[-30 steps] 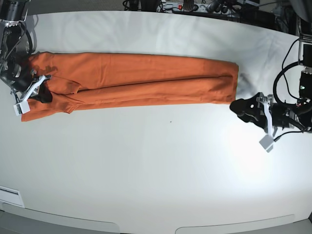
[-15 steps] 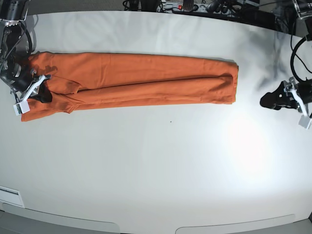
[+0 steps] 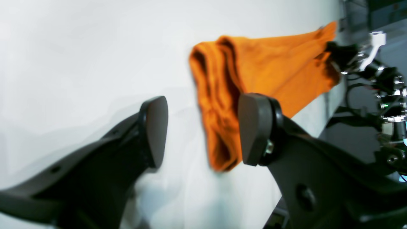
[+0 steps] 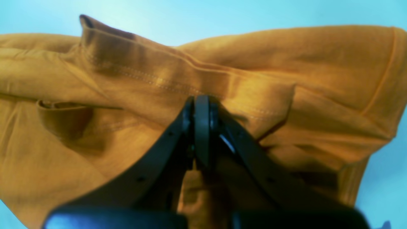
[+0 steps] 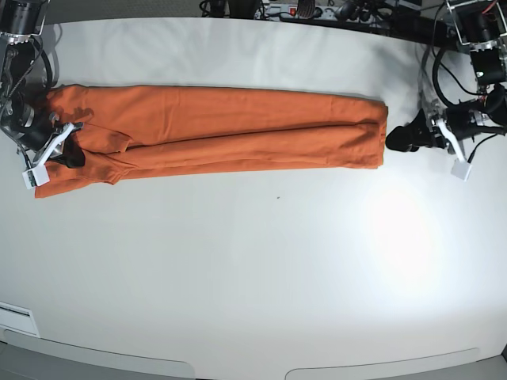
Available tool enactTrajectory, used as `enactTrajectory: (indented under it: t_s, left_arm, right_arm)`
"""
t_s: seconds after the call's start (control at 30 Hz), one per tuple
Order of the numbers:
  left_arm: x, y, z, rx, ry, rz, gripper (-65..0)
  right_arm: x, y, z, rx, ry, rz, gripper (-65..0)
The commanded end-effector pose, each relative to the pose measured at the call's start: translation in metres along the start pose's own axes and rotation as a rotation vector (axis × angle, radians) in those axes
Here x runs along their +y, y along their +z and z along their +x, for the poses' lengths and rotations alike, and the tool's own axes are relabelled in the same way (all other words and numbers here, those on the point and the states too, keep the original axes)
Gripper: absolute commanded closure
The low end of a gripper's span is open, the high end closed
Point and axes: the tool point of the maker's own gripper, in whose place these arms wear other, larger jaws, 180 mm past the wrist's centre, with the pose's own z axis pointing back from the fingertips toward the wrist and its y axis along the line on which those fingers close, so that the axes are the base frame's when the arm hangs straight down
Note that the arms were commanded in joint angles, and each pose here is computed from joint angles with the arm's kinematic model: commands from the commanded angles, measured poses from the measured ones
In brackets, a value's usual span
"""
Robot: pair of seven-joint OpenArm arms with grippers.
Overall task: Fold the T-shirt properly
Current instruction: 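Grasp the folded end of the shirt with the left gripper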
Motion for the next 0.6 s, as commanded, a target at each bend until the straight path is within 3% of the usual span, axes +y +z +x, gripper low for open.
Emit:
enactTrajectory:
  t_s: [0.0, 0.33, 0.57]
  left_arm:
    - [0.0, 0.001, 0.0, 0.027, -0.025, 0.017, -37.3]
    - [-0.017, -0.036, -0.033, 0.139, -0.01, -0.065, -37.3]
    - [-0.024, -0.047, -0.04, 0.154, -0.003, -0.093, -35.9]
  right_arm:
    - [-0.01, 0.005, -0.002, 0.039, 0.024, -0.035, 0.0]
    - [-0.01, 0.005, -0.003, 0.041, 0.025, -0.036, 0.0]
    - [-0.01, 0.005, -0.003, 0.042, 0.026, -0.038, 0.0]
